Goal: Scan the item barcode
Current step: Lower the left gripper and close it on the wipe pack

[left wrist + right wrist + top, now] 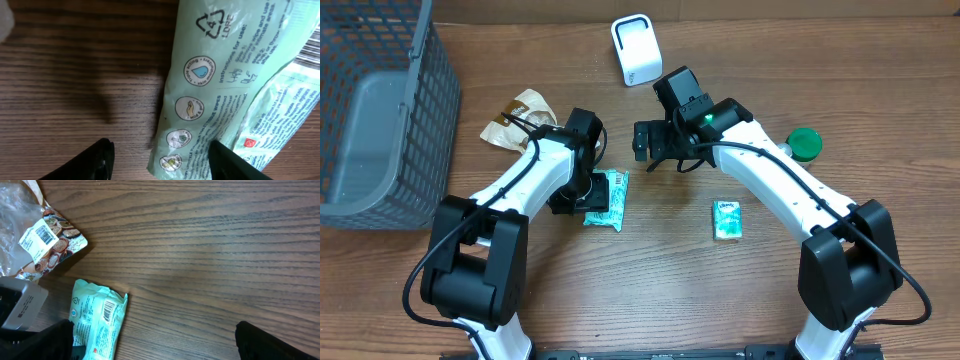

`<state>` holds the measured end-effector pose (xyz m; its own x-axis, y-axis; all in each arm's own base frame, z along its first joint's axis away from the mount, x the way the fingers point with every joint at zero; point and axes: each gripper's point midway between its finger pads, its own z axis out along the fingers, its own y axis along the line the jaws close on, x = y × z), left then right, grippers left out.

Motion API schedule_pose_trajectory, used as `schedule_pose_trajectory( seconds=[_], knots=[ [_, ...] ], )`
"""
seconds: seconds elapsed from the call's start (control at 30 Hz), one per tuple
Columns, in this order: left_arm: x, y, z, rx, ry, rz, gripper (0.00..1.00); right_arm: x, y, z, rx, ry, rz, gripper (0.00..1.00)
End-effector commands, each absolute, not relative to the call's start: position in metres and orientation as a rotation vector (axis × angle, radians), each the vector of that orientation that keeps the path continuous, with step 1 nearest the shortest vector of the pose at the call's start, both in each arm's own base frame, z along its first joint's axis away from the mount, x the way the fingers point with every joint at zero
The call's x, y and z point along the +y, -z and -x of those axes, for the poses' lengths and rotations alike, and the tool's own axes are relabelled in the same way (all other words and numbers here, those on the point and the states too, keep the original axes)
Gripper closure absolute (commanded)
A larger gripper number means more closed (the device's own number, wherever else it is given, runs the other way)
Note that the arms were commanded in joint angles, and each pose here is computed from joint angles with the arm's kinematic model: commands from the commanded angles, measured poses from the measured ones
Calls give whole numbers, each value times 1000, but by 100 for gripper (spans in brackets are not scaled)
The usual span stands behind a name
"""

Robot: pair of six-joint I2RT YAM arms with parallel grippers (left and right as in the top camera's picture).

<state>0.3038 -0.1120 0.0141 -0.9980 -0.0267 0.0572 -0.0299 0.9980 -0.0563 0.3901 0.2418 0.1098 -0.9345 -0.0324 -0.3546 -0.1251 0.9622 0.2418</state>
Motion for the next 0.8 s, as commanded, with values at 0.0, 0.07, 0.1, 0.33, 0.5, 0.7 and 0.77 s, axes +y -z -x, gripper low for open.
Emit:
schedule_pose_trajectory(
  seconds=[0.0, 0.07, 0.1, 0.33, 0.5, 0.7, 0.77],
  knots=[
    [-114, -1, -299, -3049, -81, -51, 37, 240, -110, -392, 2753, -366, 109, 0],
    [-114, 1, -297, -3040, -80, -51, 36, 240, -110, -392, 2753, -366, 109, 0],
    [-114, 2, -297, -3035, -78, -52, 37, 240, -110, -392, 2753, -366, 109, 0],
    [-112, -5, -299, -3034, -89, -44, 62, 240, -110, -392, 2753, -366, 109, 0],
    [-112, -20, -308, -3052, -115, -63, 46, 240, -110, -392, 2753, -366, 109, 0],
    [-115, -21, -304, -3029, -152, -36, 32, 240, -110, -392, 2753, -366, 109, 0],
    [-115, -21, -304, -3030, -151, -29, 31, 240, -110, -392, 2753, -366, 109, 0]
  ],
)
